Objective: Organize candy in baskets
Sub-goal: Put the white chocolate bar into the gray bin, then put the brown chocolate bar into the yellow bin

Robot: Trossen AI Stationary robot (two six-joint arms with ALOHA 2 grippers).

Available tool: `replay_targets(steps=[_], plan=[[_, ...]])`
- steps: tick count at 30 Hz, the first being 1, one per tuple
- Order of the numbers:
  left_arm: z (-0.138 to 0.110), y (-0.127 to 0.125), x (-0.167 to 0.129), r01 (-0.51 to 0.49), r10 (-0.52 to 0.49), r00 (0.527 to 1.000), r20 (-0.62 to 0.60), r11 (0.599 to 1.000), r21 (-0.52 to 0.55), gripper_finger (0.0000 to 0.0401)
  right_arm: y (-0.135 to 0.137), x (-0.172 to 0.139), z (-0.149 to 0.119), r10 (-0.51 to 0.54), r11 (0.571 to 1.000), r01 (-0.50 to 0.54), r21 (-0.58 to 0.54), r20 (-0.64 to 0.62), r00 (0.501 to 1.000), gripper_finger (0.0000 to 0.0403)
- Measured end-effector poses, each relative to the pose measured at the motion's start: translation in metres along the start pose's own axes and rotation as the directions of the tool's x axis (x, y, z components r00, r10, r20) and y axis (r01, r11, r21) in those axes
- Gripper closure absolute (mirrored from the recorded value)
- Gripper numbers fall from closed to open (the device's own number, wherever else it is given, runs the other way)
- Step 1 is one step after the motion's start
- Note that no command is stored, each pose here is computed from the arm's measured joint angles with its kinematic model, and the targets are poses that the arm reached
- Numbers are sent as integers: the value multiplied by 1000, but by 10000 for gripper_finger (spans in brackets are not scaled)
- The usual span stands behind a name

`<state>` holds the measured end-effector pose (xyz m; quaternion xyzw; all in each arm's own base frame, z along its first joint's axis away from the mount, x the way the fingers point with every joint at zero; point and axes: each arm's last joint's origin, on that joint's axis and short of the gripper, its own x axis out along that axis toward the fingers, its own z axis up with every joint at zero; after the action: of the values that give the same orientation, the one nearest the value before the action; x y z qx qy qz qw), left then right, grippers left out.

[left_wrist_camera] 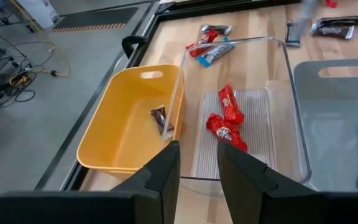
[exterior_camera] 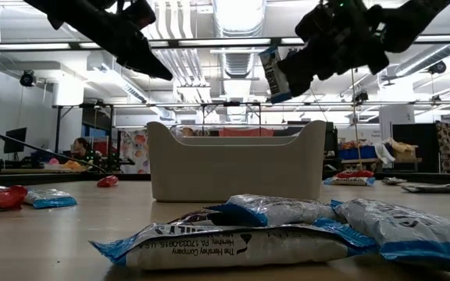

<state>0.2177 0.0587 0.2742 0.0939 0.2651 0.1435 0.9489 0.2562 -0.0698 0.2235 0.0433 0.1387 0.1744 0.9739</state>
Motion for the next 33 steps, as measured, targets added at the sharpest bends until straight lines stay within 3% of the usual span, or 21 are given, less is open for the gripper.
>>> replay_targets(steps=[6, 15, 21, 26, 31, 33], plan=[[-2, -1, 0, 24, -24, 1000, -16, 1000, -13, 309, 0, 21, -13, 98, 989, -89, 122, -63, 993, 390], [-9, -17, -4, 255, -270, 960, -71, 952, -172, 313, 7, 41, -10, 106, 984, -91, 154, -92, 990, 384], [-11, -37, -9, 316, -358, 924, -132, 912, -259, 322, 15, 47, -10, 20, 989, 0, 147, -135, 991, 333], [-16, -54, -16, 340, -422, 882, -210, 878, -337, 322, 16, 47, -13, 7, 979, 27, 204, -166, 986, 286], [-22, -68, -23, 313, -467, 838, -282, 834, -454, 322, 20, 48, -15, 17, 973, 29, 231, -196, 980, 256], [-24, -74, -27, 294, -499, 810, -307, 799, -524, 322, 23, 50, -14, 29, 973, 19, 228, -202, 979, 250]])
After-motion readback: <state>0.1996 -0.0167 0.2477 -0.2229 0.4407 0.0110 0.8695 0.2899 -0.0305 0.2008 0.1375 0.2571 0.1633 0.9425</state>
